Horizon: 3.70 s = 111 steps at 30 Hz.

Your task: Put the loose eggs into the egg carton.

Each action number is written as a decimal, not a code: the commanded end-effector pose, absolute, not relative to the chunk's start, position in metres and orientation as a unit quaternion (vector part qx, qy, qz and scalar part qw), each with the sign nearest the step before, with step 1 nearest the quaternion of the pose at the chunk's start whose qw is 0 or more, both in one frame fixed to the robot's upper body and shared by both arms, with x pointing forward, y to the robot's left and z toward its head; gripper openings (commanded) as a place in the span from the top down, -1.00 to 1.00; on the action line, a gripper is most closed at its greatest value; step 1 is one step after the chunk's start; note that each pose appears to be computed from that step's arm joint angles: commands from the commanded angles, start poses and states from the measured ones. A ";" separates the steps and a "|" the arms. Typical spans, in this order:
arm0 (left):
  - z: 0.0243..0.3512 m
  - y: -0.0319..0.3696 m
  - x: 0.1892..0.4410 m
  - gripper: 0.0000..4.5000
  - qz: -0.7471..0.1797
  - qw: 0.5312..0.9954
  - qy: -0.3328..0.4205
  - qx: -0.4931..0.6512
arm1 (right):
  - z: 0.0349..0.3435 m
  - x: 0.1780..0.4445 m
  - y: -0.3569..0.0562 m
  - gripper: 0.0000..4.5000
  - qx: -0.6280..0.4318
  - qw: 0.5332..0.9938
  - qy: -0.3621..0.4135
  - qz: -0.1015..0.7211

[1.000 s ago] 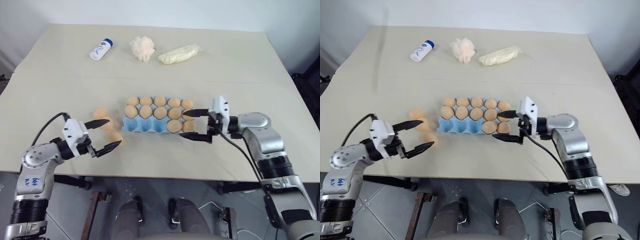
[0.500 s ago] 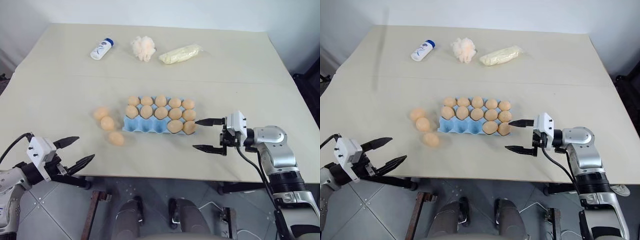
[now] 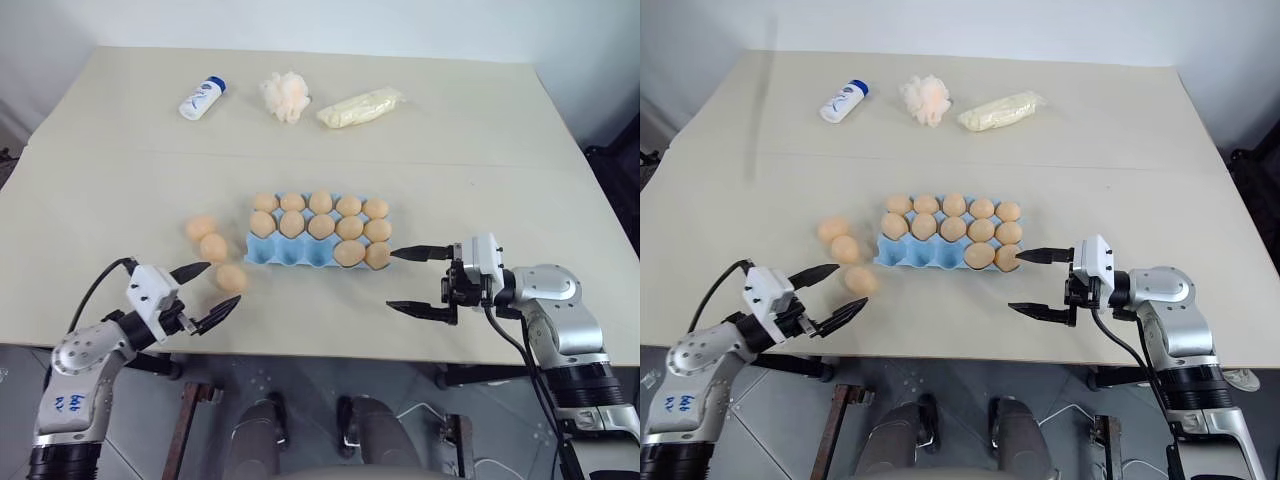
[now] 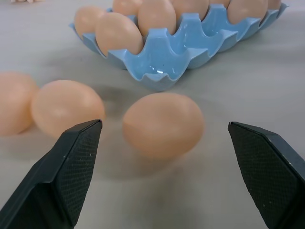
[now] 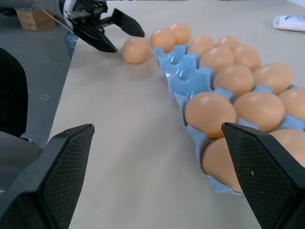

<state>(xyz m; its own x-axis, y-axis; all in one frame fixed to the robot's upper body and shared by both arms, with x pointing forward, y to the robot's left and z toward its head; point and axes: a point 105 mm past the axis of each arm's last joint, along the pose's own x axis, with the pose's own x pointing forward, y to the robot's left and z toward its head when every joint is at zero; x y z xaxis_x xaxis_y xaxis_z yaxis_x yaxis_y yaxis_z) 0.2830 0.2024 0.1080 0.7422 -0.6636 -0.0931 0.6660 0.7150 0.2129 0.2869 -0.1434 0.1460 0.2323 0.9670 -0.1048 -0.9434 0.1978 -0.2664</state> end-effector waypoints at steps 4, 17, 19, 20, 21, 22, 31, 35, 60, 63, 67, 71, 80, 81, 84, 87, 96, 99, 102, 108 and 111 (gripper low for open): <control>0.100 0.189 0.295 -1.00 -0.360 0.926 0.000 0.116 | 0.161 0.283 -0.142 -0.99 -0.137 0.780 -0.065 0.607; 0.110 0.181 0.282 0.00 -0.397 0.914 -0.008 0.080 | 0.160 0.279 -0.141 -1.00 -0.129 0.792 -0.059 0.593; 0.122 0.175 0.277 0.00 -0.412 0.908 -0.027 0.074 | 0.160 0.279 -0.142 -1.00 -0.128 0.795 -0.057 0.590; 0.130 0.169 0.277 0.00 -0.421 0.903 -0.041 0.079 | 0.159 0.279 -0.143 -1.00 -0.128 0.798 -0.055 0.586; 0.136 0.162 0.278 0.00 -0.430 0.898 -0.052 0.080 | 0.159 0.279 -0.144 -1.00 -0.129 0.801 -0.054 0.582; 0.140 0.157 0.278 0.00 -0.436 0.894 -0.057 0.080 | 0.159 0.279 -0.145 -1.00 -0.130 0.803 -0.053 0.579; 0.146 0.070 0.316 0.00 -0.531 0.839 -0.073 0.093 | 0.159 0.277 -0.156 -1.00 -0.135 0.827 -0.052 0.543; 0.152 0.038 0.341 0.00 -0.554 0.822 -0.083 0.104 | 0.158 0.269 -0.166 -1.00 -0.137 0.844 -0.051 0.516; 0.150 0.060 0.351 -0.99 -0.541 0.828 -0.092 0.118 | 0.150 0.261 -0.178 -1.00 -0.129 0.863 -0.059 0.485; 0.153 0.076 0.348 -0.99 -0.529 0.834 -0.096 0.125 | 0.149 0.261 -0.178 -1.00 -0.129 0.860 -0.060 0.490; 0.156 0.123 0.334 -0.99 -0.501 0.848 -0.108 0.136 | 0.153 0.262 -0.171 -1.00 -0.128 0.850 -0.069 0.506; 0.163 0.180 0.312 -0.99 -0.434 0.882 -0.111 0.147 | 0.170 0.268 -0.150 -1.00 -0.118 0.829 -0.101 0.538; 0.135 0.247 0.266 -0.99 -0.303 0.942 -0.047 0.140 | 0.182 0.275 -0.113 -1.00 -0.105 0.783 -0.132 0.598; 0.131 0.253 0.262 -0.99 -0.291 0.947 -0.040 0.131 | 0.182 0.276 -0.111 -1.00 -0.103 0.781 -0.132 0.602; 0.122 0.265 0.255 -0.99 -0.257 0.959 -0.030 0.118 | 0.183 0.280 -0.108 -1.00 -0.098 0.777 -0.133 0.608; 0.119 0.265 0.254 -0.99 -0.249 0.961 -0.029 0.118 | 0.183 0.282 -0.107 -1.00 -0.097 0.776 -0.133 0.610; 0.130 0.239 0.296 -0.99 -0.259 0.958 -0.057 0.107 | 0.182 0.282 -0.108 -1.00 -0.102 0.778 -0.129 0.606; 0.129 0.227 0.314 -0.99 -0.269 0.956 -0.059 0.102 | 0.181 0.281 -0.109 -1.00 -0.103 0.781 -0.128 0.603; 0.124 0.218 0.326 -0.99 -0.281 0.953 -0.052 0.098 | 0.181 0.280 -0.110 -1.00 -0.104 0.784 -0.128 0.598; 0.115 0.202 0.351 -0.99 -0.295 0.950 -0.035 0.099 | 0.181 0.279 -0.112 -1.00 -0.102 0.794 -0.130 0.585; 0.113 0.197 0.356 -0.99 -0.305 0.948 -0.031 0.090 | 0.180 0.279 -0.113 -1.00 -0.101 0.796 -0.130 0.583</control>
